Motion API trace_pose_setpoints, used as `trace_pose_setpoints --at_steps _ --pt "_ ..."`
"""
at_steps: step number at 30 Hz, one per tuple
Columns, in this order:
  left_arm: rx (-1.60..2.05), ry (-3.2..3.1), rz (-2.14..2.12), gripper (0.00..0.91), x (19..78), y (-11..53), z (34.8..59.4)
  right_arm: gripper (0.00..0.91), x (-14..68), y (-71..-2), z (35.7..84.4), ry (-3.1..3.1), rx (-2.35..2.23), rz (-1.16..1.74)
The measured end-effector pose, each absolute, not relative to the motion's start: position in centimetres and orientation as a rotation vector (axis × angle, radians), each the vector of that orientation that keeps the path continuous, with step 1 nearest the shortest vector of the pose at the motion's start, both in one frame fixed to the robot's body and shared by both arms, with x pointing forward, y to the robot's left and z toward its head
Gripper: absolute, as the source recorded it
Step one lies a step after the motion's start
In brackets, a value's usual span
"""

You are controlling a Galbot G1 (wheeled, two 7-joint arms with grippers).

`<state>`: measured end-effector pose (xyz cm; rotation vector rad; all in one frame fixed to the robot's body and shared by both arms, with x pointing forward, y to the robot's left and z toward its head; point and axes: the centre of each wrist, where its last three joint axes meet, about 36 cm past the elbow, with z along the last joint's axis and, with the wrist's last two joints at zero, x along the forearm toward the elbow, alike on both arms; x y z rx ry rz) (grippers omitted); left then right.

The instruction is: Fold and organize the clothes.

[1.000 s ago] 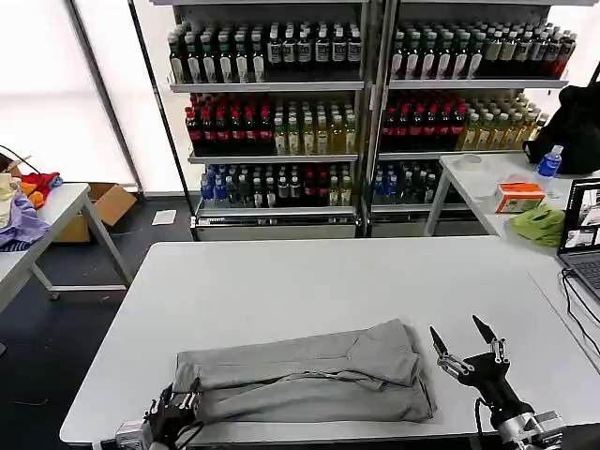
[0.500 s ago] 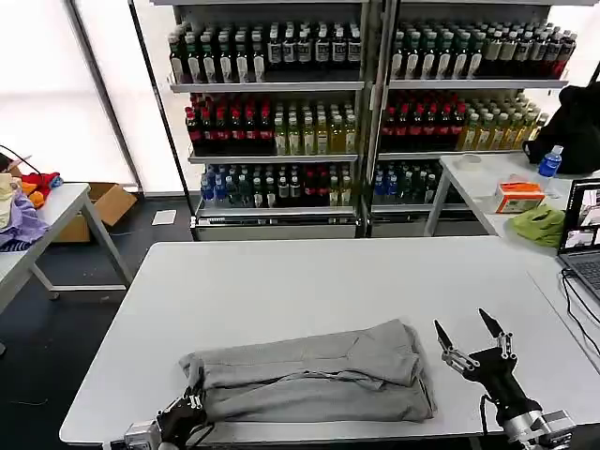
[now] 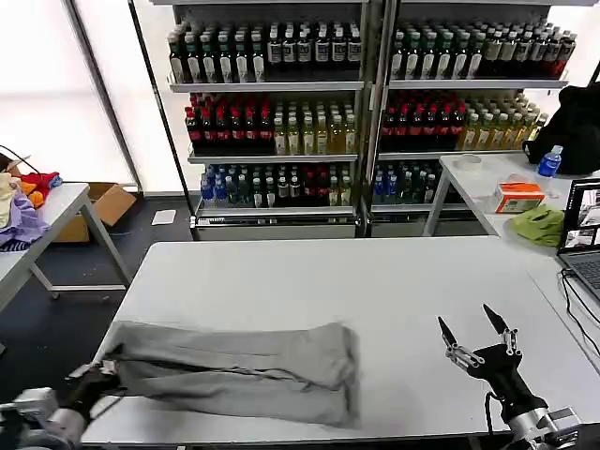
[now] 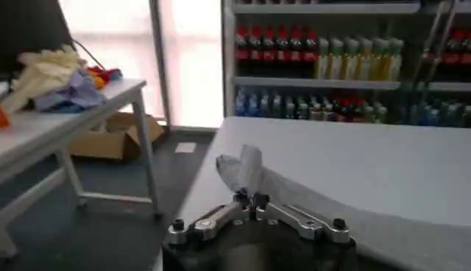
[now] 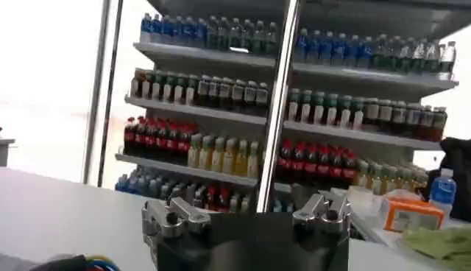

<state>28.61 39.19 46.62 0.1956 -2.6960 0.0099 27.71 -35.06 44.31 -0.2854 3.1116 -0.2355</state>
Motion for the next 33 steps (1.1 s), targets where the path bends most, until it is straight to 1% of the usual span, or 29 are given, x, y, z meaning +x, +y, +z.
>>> trace_pose_setpoints --at_steps 4,8,12,15,18,22,29,33 --pt "0.246 -2.714 -0.068 0.010 29.2 43.8 49.1 0.907 27.6 -34.9 44.6 3.107 -0.289 -0.232" --pt "0.239 -2.741 -0.078 0.010 29.6 45.7 51.3 0.907 27.4 -34.9 44.8 3.102 -0.285 -0.229" --pt "0.115 -2.796 0.039 0.010 29.8 44.6 53.0 0.907 27.2 -34.9 44.7 3.105 -0.277 -0.218" --pt "-0.024 -2.810 0.139 0.010 30.0 42.3 53.2 0.907 26.9 -35.0 44.6 3.106 -0.272 -0.222" --pt "-0.170 -2.789 0.239 0.010 30.2 39.3 52.6 0.907 26.7 -35.1 44.5 3.109 -0.266 -0.223" --pt "-0.350 -2.729 0.368 0.010 30.6 35.5 50.8 0.907 26.4 -35.2 44.4 3.112 -0.257 -0.221" --pt "-0.558 -2.608 0.521 0.010 31.3 30.1 46.6 0.907 25.7 -35.0 43.9 3.119 -0.250 -0.202" --pt "-0.598 -2.541 0.571 0.010 31.8 28.1 43.8 0.907 25.5 -34.9 43.7 3.125 -0.253 -0.195"
